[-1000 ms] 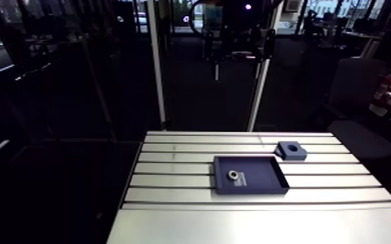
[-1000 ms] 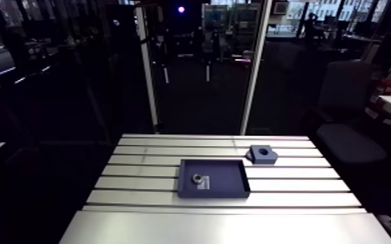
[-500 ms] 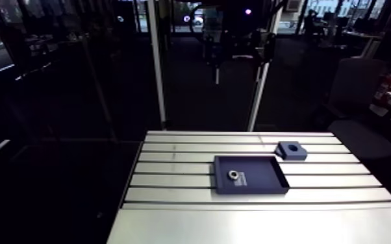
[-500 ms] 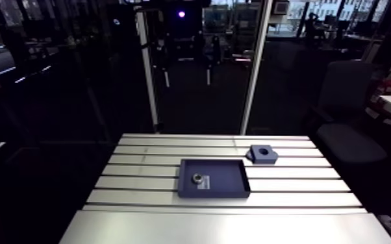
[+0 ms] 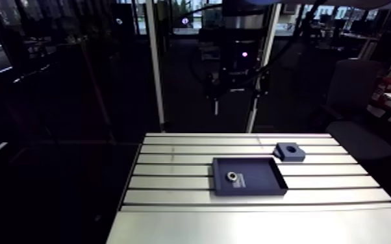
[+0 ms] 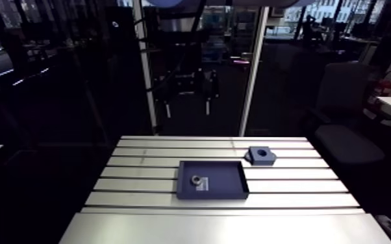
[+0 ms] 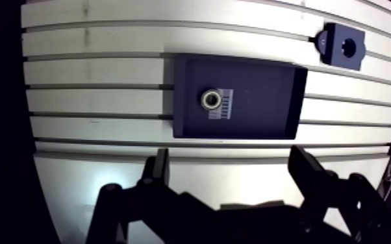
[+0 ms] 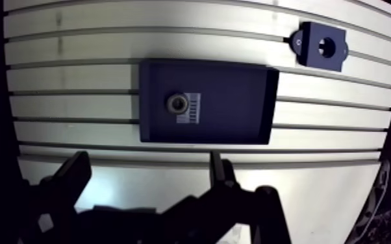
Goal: Pick up the bearing and press it into the housing until flush.
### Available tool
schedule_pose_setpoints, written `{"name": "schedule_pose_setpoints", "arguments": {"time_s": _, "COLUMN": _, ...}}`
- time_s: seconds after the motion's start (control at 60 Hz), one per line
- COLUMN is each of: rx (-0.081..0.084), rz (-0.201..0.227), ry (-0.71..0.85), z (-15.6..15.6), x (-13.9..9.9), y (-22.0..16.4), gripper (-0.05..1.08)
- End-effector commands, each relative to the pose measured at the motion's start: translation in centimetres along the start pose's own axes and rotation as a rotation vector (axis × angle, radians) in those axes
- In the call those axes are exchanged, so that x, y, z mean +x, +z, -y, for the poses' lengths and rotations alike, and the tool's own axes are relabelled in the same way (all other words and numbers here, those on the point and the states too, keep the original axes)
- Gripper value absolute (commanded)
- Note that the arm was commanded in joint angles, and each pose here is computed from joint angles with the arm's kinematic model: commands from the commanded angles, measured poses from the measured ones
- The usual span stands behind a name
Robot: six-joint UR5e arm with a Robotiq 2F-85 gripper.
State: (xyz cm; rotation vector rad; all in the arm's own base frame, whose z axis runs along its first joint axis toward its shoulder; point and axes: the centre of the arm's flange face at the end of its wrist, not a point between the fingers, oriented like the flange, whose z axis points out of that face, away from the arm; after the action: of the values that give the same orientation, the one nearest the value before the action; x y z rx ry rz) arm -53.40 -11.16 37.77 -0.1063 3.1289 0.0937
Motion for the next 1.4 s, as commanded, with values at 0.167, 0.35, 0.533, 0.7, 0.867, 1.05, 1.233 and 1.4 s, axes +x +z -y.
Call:
{"name": "schedule_pose_setpoints", "arguments": {"time_s": 0.167, "rx": -0.001, "rz": -0.026, "ry": -0.027, "z": -0.7, "x": -1.4, "y": 4.9, "gripper": 0.01}}
{"name": "schedule_pose_setpoints", "arguments": {"time_s": 0.35, "rx": -0.001, "rz": -0.036, "ry": -0.024, "z": -1.5, "x": -1.9, "y": 6.4, "gripper": 0.01}}
{"name": "schedule_pose_setpoints", "arguments": {"time_s": 0.533, "rx": 0.0, "rz": -0.03, "ry": -0.031, "z": -1.2, "x": -2.5, "y": 8.3, "gripper": 0.01}}
{"name": "schedule_pose_setpoints", "arguments": {"time_s": 0.7, "rx": 0.018, "rz": -0.03, "ry": -0.027, "z": -1.1, "x": -2.8, "y": 9.9, "gripper": 0.06}}
{"name": "schedule_pose_setpoints", "arguments": {"time_s": 0.867, "rx": 0.044, "rz": -0.021, "ry": -0.02, "z": -1.5, "x": -2.5, "y": 11.6, "gripper": 0.26}}
{"name": "schedule_pose_setpoints", "arguments": {"time_s": 1.05, "rx": 0.05, "rz": -0.015, "ry": -0.03, "z": -1.7, "x": -1.9, "y": 13.6, "gripper": 0.42}}
{"name": "schedule_pose_setpoints", "arguments": {"time_s": 1.233, "rx": 0.051, "rz": -0.003, "ry": -0.036, "z": -1.7, "x": -1.7, "y": 14.8, "gripper": 0.42}}
{"name": "schedule_pose_setpoints", "arguments": {"time_s": 1.4, "rx": 0.052, "rz": 0.013, "ry": -0.029, "z": -1.7, "x": -1.8, "y": 15.6, "gripper": 0.42}}
